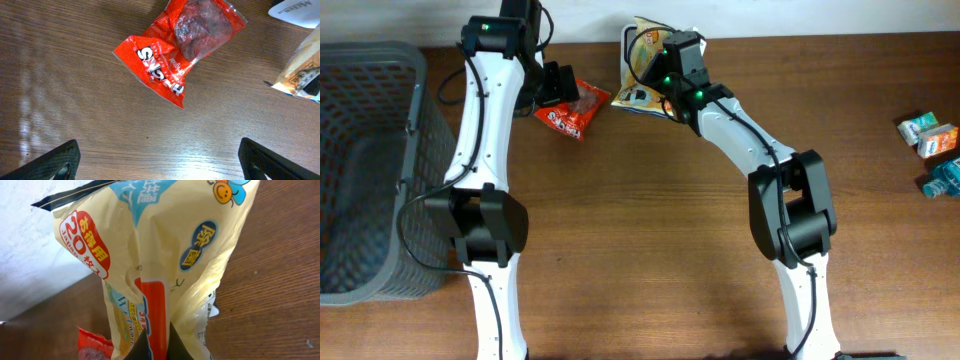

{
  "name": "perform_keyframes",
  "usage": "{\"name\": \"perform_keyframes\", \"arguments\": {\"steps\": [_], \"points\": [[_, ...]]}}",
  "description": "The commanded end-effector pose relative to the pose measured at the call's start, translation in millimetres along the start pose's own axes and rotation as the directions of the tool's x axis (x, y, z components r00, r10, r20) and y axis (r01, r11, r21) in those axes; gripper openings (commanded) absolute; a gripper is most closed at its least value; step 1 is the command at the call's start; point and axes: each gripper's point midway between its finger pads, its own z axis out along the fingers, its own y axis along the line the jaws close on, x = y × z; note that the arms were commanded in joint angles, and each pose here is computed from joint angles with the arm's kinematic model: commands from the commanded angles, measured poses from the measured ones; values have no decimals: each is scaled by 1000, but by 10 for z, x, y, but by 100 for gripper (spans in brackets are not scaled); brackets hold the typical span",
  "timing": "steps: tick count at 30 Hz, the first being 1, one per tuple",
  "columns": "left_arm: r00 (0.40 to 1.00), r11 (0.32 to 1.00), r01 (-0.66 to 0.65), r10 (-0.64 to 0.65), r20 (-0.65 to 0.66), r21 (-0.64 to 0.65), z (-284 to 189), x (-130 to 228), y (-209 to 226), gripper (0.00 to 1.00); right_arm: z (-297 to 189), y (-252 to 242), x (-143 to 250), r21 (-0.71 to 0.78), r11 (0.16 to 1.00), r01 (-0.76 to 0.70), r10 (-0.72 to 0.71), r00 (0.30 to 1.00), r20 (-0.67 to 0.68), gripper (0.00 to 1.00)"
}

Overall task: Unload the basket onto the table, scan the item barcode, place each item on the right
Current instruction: 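Carry the yellow bag right and drop it beside the mouthwash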

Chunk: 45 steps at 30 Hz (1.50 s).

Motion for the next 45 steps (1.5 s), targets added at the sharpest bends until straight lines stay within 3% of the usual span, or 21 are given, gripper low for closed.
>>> {"name": "perform_keyframes", "arguments": {"steps": [1, 5, 11, 22, 30, 37, 45], "points": [[1000, 1000, 19, -19, 13, -4, -45, -25, 35, 99, 56, 57, -40, -12, 1000, 23, -23, 999, 24, 4], [1000, 1000, 18, -18, 13, -4, -45, -24, 31, 99, -74, 269, -310, -19, 987, 159, -158, 986, 58, 4], [1000, 1000, 19, -19, 13, -4, -45, -25, 35, 99, -453, 677, -750, -5, 968, 252, -250, 963, 100, 4], [1000, 1000, 19, -19, 13, -4, -44, -24, 35, 99, 133, 132, -227, 70, 961, 268, -266, 963, -31, 4], [1000, 1000, 19, -19, 13, -4, -45, -26, 34, 99, 88, 207, -299, 57, 962, 267, -267, 964, -8, 4], [1000, 1000, 19, -19, 13, -4, -45, -25, 35, 99, -274, 382, -692, 98, 960, 262, -271, 958, 90, 4], [1000, 1000, 19, -19, 13, -4, -45, -25, 35, 99, -338, 517, -587, 35, 958, 286, -287, 957, 42, 4]]}}
